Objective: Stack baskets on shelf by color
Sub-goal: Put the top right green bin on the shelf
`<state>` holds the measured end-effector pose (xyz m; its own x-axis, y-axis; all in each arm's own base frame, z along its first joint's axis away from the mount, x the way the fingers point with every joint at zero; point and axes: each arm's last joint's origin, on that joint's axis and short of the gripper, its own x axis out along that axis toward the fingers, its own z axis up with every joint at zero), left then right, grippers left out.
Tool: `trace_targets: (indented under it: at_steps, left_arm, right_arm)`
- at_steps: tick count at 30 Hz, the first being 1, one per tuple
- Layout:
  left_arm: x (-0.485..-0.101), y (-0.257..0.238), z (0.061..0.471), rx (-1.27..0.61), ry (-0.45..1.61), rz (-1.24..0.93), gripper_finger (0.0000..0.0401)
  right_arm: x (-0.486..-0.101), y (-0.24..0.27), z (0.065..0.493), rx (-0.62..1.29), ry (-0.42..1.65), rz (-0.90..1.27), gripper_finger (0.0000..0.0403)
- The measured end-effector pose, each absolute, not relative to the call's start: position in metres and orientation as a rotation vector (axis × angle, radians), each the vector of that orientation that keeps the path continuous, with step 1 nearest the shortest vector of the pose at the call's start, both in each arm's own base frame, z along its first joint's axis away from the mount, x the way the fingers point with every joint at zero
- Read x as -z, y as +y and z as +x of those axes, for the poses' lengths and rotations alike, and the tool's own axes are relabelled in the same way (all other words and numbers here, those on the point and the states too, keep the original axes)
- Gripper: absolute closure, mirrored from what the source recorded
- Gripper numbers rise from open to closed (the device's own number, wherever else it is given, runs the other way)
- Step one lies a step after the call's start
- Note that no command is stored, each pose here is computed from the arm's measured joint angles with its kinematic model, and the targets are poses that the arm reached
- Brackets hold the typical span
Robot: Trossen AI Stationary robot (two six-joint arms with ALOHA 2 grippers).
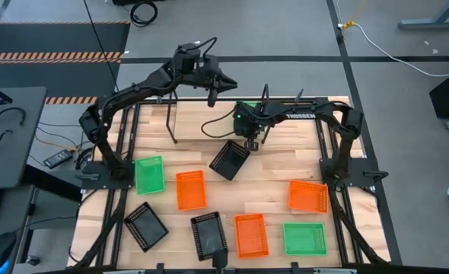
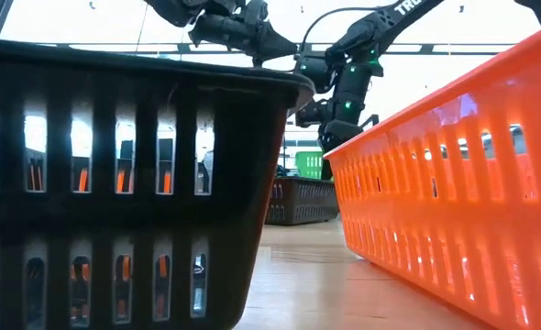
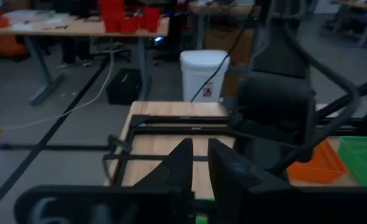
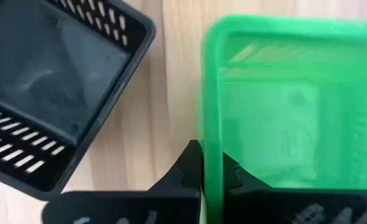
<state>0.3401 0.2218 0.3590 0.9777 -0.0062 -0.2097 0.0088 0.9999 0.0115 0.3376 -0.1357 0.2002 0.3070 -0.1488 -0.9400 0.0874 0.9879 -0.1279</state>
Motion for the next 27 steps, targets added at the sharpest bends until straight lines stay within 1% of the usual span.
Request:
trace_targets:
  at_steps: [4,12,21,24,27]
  left_arm:
    - [-0.351,0.224,0.340,0.003,0.195,-0.023,0.0349]
    - [-0.349,0.225,0.339,-0.004,0.209,-0.060,0.0335]
    - [-0.344,0.224,0.338,-0.001,0.254,-0.094,0.0341]
    - [-0.344,0.224,0.338,0.001,0.261,-0.099,0.0340]
    - [-0.343,0.223,0.338,0.002,0.263,-0.101,0.0340]
  right_arm:
    - [-0.202,-0.137,0.338,0.137,1.243,-0.073,0.0400]
    - [-0.202,-0.136,0.338,0.119,1.255,-0.086,0.0386]
    - [-0.201,-0.136,0.337,0.103,1.256,-0.093,0.0377]
    - [-0.201,-0.136,0.337,0.098,1.257,-0.091,0.0364]
    - [-0.201,-0.136,0.337,0.099,1.256,-0.086,0.0340]
